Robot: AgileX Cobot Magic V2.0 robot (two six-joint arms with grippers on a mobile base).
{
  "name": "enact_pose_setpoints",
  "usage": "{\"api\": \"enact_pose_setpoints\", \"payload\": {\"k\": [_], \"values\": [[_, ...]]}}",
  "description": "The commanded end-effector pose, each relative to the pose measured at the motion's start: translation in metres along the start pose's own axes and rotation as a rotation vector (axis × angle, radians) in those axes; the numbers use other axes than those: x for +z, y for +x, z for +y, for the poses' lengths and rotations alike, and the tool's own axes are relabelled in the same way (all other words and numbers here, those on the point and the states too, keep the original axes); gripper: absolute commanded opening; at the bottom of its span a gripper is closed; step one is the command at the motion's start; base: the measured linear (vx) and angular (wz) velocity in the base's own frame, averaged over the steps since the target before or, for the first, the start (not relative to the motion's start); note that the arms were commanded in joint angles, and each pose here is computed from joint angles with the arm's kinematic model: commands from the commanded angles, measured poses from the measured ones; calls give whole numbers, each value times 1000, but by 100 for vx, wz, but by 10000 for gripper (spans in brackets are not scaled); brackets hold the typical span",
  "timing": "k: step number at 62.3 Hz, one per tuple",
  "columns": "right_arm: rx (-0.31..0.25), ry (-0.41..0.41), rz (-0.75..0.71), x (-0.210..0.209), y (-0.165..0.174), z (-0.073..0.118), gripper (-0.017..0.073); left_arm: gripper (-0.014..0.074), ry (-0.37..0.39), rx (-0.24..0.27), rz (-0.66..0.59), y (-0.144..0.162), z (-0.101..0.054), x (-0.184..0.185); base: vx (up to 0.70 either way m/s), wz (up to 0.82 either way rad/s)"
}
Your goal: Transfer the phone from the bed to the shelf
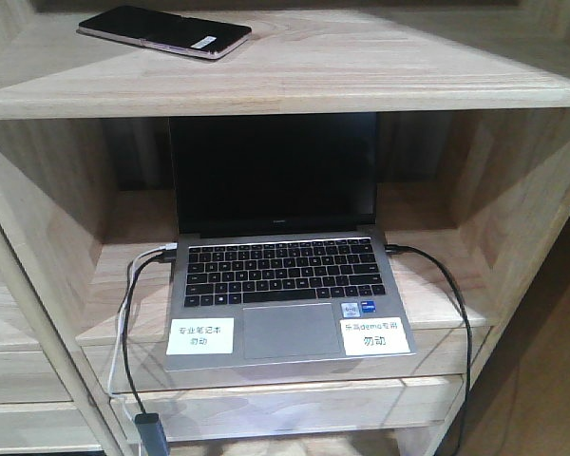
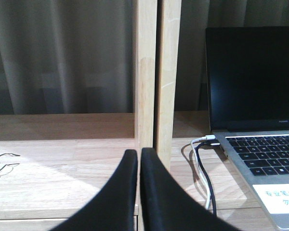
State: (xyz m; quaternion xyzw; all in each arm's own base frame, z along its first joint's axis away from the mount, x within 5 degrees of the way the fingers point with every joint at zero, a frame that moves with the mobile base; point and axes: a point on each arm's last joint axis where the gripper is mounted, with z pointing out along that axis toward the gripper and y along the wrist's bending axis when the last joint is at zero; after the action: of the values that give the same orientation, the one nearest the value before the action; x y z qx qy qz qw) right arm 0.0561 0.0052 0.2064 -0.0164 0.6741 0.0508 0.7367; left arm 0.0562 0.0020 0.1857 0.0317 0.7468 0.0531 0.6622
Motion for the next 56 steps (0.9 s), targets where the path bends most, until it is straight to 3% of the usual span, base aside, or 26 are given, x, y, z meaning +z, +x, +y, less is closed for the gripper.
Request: {"api": "enact_pose_setpoints", "payload": {"k": [1, 47, 56], "values": [[-17, 8, -41, -1, -2, 0, -6, 1, -10, -14, -107, -14, 2, -3, 0, 0], [-16, 7, 1, -1, 2, 0, -6, 1, -10, -14, -107, -14, 2, -3, 0, 0], [-19, 52, 1, -1, 2, -3, -6, 1, -10, -14, -107, -14, 2, -3, 0, 0]]}}
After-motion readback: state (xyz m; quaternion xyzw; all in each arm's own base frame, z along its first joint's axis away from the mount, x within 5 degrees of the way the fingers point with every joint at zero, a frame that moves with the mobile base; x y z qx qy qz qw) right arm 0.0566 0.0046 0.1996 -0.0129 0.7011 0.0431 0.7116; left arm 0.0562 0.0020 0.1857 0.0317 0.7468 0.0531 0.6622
